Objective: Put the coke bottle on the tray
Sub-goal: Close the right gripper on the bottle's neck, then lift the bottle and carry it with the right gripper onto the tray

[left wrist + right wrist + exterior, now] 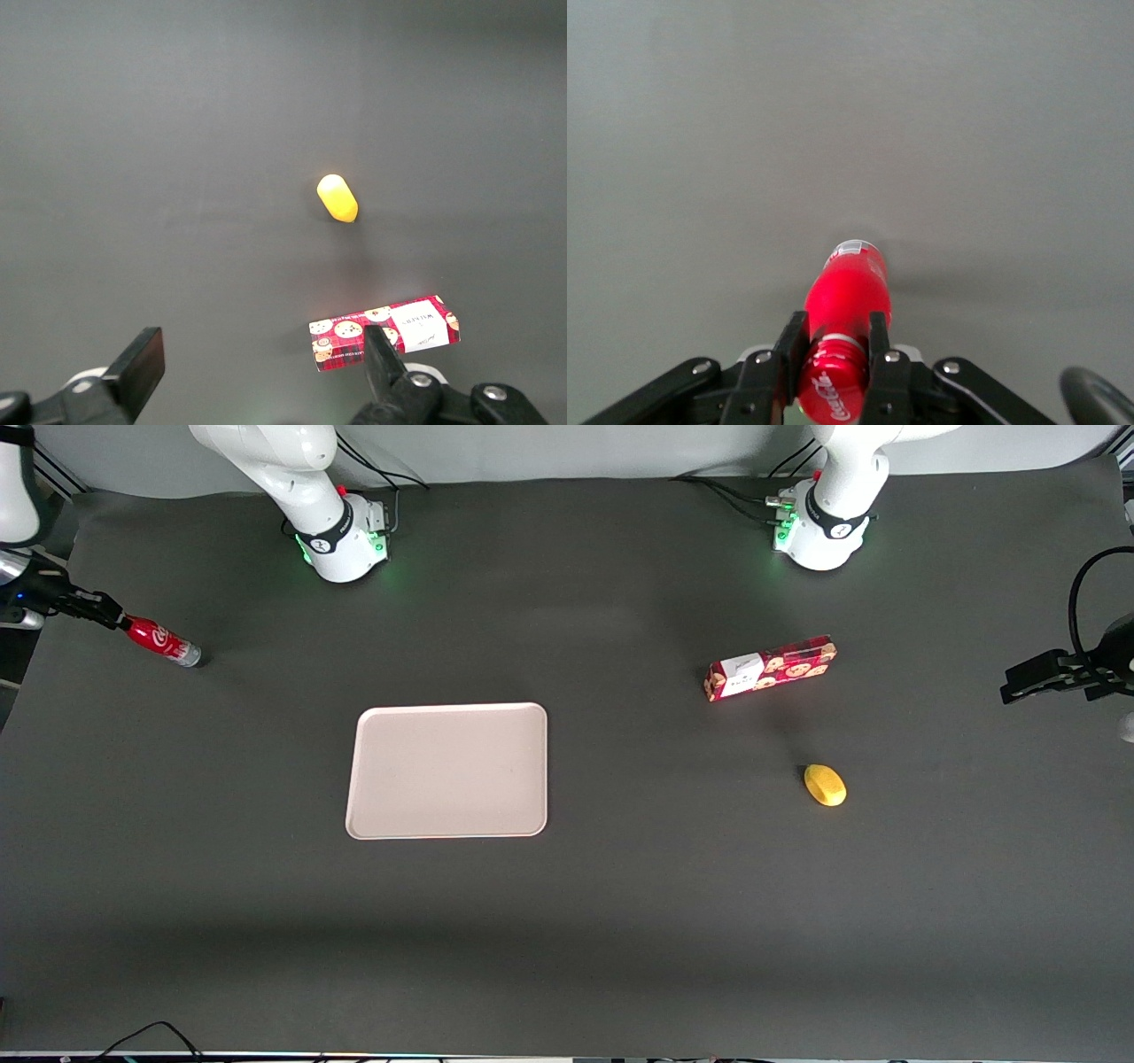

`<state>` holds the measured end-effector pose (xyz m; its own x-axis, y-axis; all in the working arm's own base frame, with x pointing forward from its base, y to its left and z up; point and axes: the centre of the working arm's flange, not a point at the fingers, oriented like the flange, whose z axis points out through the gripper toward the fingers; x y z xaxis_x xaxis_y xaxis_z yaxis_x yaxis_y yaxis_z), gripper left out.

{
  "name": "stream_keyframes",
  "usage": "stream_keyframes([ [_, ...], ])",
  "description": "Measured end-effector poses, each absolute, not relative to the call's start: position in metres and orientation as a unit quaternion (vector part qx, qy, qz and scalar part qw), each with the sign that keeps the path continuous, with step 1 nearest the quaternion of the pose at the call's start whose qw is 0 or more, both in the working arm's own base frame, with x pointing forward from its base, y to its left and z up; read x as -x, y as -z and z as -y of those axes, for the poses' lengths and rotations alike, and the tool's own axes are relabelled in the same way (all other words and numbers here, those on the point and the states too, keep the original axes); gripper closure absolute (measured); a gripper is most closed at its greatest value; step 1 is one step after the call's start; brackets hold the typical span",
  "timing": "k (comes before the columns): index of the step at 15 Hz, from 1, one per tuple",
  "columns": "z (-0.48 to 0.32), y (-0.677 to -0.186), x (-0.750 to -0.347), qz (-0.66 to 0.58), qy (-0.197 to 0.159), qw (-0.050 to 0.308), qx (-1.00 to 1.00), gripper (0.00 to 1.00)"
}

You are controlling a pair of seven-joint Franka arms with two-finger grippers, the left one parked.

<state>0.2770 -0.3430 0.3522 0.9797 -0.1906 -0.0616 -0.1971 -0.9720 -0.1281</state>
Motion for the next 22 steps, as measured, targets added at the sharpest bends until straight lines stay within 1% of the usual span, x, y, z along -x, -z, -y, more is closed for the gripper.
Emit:
stream_keyframes([
  [2, 0.338, -0.391, -0.306, -0.084, -0.049, 0.078, 0.992, 0.68],
  [4, 0.333, -0.432, -0.333, -0.068, -0.054, 0.074, 0.993, 0.68],
  [8, 0.308, -0.513, -0.372, -0.063, -0.070, 0.062, 0.994, 0.68],
  [10, 0.288, -0.548, -0.389, -0.056, -0.068, 0.050, 0.995, 0.68],
  [13, 0.264, -0.561, -0.407, -0.034, -0.065, 0.041, 0.996, 0.68],
  [15, 0.236, -0.563, -0.426, -0.021, -0.056, 0.054, 0.997, 0.68],
  [16, 0.215, -0.566, -0.437, -0.019, -0.053, 0.057, 0.997, 0.68],
  [19, 0.131, -0.575, -0.476, -0.006, -0.045, 0.043, 0.998, 0.68],
  [22, 0.050, -0.568, -0.508, -0.006, -0.027, 0.037, 0.999, 0.68],
])
